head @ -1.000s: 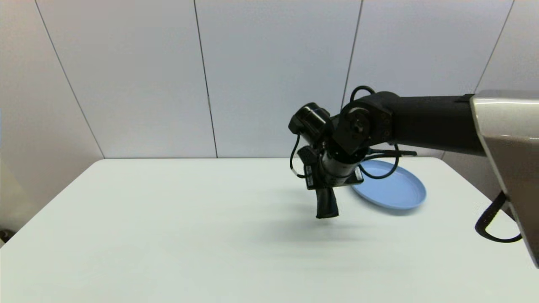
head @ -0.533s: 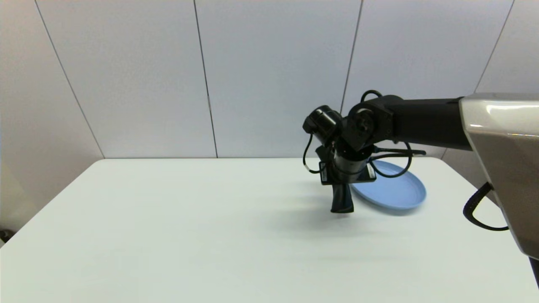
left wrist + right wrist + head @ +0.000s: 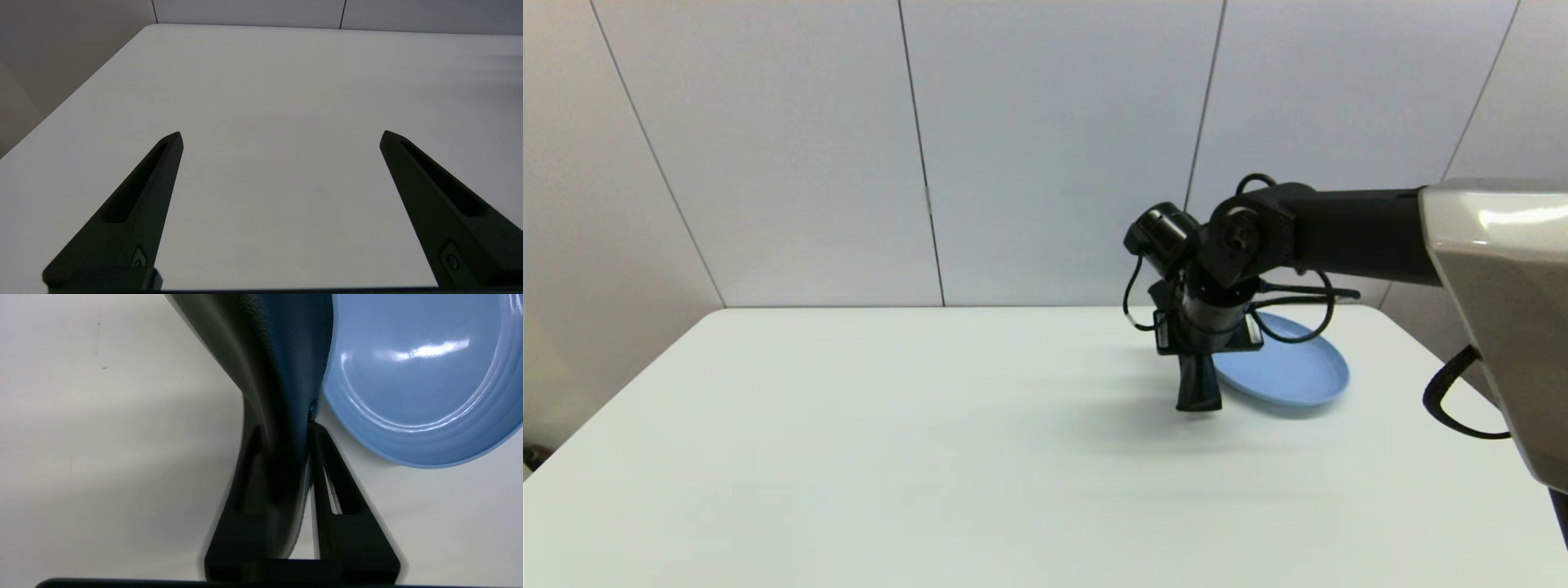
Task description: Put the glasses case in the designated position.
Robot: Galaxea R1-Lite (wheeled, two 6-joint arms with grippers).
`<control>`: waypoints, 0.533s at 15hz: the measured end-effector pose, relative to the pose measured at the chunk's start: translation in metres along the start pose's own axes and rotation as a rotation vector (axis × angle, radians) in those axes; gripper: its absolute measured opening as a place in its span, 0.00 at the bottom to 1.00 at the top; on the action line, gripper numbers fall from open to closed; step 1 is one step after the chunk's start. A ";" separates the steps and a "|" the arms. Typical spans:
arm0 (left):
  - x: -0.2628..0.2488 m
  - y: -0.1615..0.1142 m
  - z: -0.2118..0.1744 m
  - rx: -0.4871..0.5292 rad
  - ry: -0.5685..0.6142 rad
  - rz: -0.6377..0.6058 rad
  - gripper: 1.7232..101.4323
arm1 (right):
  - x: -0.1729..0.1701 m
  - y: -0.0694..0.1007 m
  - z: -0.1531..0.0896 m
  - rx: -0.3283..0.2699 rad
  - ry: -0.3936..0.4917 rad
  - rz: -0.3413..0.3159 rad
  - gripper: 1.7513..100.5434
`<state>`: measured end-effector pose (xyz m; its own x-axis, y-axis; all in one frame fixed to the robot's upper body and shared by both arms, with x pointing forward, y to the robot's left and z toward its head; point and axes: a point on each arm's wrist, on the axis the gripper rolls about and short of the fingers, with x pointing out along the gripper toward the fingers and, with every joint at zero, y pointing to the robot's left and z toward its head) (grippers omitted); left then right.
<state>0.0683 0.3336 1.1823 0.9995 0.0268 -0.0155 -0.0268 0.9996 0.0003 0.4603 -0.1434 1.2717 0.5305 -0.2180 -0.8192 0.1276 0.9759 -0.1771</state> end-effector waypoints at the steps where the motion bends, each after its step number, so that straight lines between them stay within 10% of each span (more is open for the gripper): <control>1: 0.000 0.000 0.000 0.000 0.000 0.000 0.96 | 0.000 0.000 0.000 -0.007 -0.001 0.001 0.35; 8: 0.000 0.000 0.000 0.000 0.000 0.000 0.96 | -0.014 -0.005 0.000 -0.035 -0.012 0.029 0.72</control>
<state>0.0683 0.3336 1.1823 0.9995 0.0264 -0.0155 -0.0264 0.9997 0.0003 0.4527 -0.1450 1.2840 0.5436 -0.1894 -0.8177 0.0825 0.9816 -0.1725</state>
